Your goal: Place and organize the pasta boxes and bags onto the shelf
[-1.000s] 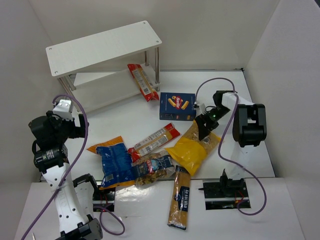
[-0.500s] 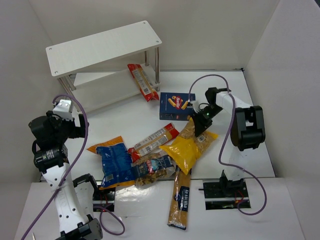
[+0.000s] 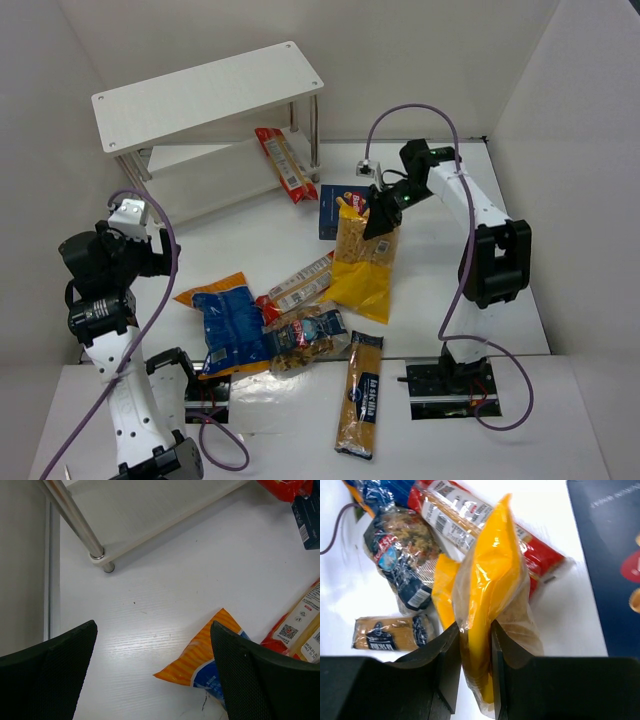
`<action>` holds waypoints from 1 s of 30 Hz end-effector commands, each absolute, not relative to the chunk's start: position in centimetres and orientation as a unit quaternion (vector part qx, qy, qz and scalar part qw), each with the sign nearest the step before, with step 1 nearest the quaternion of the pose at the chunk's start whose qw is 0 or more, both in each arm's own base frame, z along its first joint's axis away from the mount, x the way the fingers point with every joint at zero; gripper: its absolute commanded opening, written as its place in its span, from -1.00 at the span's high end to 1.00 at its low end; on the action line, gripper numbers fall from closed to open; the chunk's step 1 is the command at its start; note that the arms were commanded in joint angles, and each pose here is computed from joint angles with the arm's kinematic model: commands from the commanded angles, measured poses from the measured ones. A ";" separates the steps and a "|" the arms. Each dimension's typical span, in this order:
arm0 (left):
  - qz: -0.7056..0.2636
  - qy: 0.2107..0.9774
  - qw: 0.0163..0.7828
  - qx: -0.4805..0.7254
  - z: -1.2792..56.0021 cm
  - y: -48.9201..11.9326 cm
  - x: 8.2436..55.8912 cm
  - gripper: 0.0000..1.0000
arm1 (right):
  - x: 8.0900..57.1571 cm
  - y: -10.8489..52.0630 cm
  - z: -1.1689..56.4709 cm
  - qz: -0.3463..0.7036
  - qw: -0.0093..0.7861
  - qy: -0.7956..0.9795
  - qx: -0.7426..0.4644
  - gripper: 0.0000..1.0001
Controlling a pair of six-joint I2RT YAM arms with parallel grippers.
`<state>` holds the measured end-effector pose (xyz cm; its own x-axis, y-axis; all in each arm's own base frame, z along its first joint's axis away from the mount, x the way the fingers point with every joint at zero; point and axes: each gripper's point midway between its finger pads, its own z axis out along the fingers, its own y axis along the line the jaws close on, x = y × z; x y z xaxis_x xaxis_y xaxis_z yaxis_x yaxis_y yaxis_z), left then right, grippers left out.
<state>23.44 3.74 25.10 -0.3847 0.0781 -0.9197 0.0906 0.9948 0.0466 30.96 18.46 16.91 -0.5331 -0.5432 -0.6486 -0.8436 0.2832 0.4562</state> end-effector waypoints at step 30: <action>-0.187 0.785 0.511 0.296 24.4 -8.4 23.2 -0.99 | 39.0 28.9 24.8 0.365 0.354 0.754 -0.415 -0.48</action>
